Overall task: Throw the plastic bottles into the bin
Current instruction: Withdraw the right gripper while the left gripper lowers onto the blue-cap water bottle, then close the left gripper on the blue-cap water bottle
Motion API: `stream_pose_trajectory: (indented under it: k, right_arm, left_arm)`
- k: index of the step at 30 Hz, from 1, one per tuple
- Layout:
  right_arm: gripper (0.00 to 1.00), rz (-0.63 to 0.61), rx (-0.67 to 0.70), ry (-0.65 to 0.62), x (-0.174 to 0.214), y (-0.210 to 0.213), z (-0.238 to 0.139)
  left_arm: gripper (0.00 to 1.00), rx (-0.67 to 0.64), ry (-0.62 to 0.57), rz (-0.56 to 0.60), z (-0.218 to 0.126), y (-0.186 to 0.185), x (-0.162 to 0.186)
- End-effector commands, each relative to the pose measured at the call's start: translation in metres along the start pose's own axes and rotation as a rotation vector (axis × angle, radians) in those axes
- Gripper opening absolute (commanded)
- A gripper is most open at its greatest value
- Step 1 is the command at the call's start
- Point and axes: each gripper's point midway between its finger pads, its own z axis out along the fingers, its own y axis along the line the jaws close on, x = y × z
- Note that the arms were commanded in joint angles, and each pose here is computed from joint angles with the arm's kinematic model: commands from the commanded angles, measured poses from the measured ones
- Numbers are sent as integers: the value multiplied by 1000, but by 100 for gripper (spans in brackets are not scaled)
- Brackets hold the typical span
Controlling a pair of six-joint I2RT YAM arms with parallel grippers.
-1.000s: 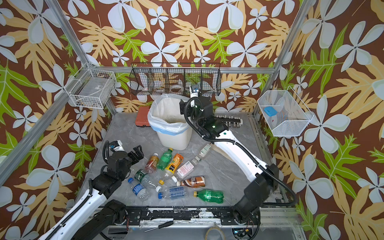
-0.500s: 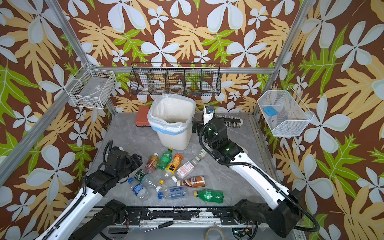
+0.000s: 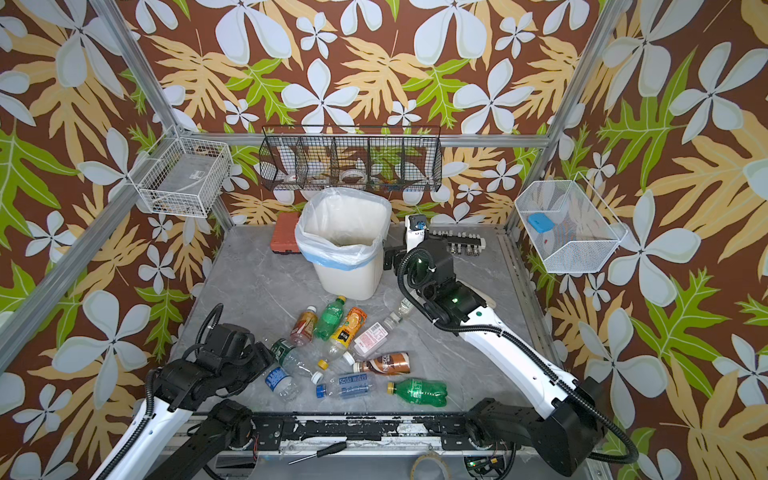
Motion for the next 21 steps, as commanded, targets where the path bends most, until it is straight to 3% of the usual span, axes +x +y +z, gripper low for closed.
stream_pose_trajectory:
  k: [1,21]
  right_arm:
    - [99,7,-4,-36,-9,-1,-4]
    - [100,13,16,-46,-8,-8,-17]
  left_arm:
    - [74,-54,77,10,5,15,16]
    - [72,-67,116,-37,54,27,31]
